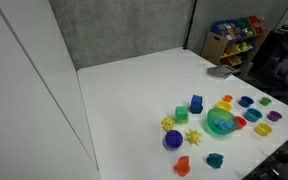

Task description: Put the yellow object inside the bowl

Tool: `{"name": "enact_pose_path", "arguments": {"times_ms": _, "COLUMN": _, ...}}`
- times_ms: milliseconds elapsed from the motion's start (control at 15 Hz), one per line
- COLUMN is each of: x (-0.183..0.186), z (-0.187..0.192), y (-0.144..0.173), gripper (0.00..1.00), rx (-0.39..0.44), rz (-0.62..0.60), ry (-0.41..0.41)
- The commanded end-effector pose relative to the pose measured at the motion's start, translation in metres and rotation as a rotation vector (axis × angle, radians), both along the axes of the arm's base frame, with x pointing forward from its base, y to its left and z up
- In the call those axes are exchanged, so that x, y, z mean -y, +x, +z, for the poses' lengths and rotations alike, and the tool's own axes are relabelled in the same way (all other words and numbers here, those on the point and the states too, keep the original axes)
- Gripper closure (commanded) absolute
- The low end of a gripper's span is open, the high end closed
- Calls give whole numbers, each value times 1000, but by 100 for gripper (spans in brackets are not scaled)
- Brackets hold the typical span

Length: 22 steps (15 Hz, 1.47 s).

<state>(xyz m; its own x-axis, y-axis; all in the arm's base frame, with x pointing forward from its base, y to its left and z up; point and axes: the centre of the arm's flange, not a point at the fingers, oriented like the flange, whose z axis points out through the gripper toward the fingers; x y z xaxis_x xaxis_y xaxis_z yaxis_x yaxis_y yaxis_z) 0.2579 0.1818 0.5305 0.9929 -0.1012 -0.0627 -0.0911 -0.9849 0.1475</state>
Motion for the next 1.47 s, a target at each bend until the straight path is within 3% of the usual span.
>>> {"name": "enact_pose_path", "arguments": {"times_ms": 0, "x": 0, "z": 0, "y": 0, "gripper": 0, "rx": 0, "rz": 0, "ry": 0}}
{"name": "enact_pose_path", "arguments": {"times_ms": 333, "x": -1, "z": 0, "y": 5, "gripper": 0, "rx": 4, "rz": -3, "ry": 1}}
{"name": "enact_pose_path", "arguments": {"times_ms": 733, "x": 7, "z": -20, "y": 68, "gripper": 0, "rx": 75, "rz": -4, "ry": 9}}
{"name": "enact_pose_path", "arguments": {"times_ms": 1067, "x": 26, "z": -66, "y": 118, "gripper": 0, "rx": 102, "rz": -3, "ry": 24}}
{"name": "enact_pose_path", "arguments": {"times_ms": 1400, "x": 42, "z": -121, "y": 158, "gripper": 0, "rx": 92, "rz": 40, "ry": 99}}
